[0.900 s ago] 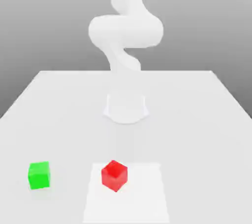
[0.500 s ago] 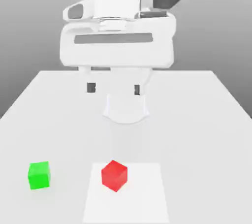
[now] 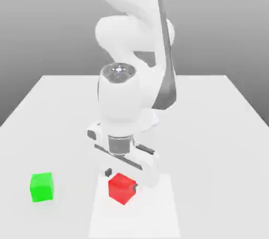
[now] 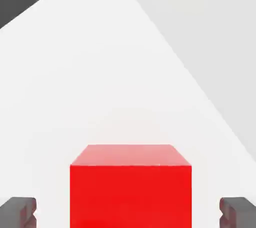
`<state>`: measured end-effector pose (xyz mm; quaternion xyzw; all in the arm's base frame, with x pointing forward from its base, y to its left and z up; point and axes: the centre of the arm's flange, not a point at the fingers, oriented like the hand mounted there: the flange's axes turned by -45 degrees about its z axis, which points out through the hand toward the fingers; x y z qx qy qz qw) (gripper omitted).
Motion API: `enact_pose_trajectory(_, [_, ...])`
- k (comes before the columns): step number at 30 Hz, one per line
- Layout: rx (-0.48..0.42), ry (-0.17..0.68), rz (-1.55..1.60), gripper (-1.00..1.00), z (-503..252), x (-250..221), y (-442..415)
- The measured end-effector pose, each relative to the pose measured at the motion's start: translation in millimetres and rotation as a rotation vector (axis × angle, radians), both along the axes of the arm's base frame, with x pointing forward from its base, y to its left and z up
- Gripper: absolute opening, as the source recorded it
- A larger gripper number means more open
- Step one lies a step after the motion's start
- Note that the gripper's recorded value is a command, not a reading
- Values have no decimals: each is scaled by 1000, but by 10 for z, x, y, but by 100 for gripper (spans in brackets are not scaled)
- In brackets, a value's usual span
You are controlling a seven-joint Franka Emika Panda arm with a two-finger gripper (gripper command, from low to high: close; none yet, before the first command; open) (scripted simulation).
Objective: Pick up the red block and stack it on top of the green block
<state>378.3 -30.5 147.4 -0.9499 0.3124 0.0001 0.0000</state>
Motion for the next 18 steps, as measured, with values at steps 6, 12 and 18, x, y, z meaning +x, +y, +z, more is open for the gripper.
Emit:
enact_pose_trajectory(6, [0,-1,0,-100,-5,0,1])
enact_pose_trajectory(12, [-1,-1,1,-100,512,5,3])
enact_pose_trajectory(18, [0,-1,-8,-100,788,115,-772])
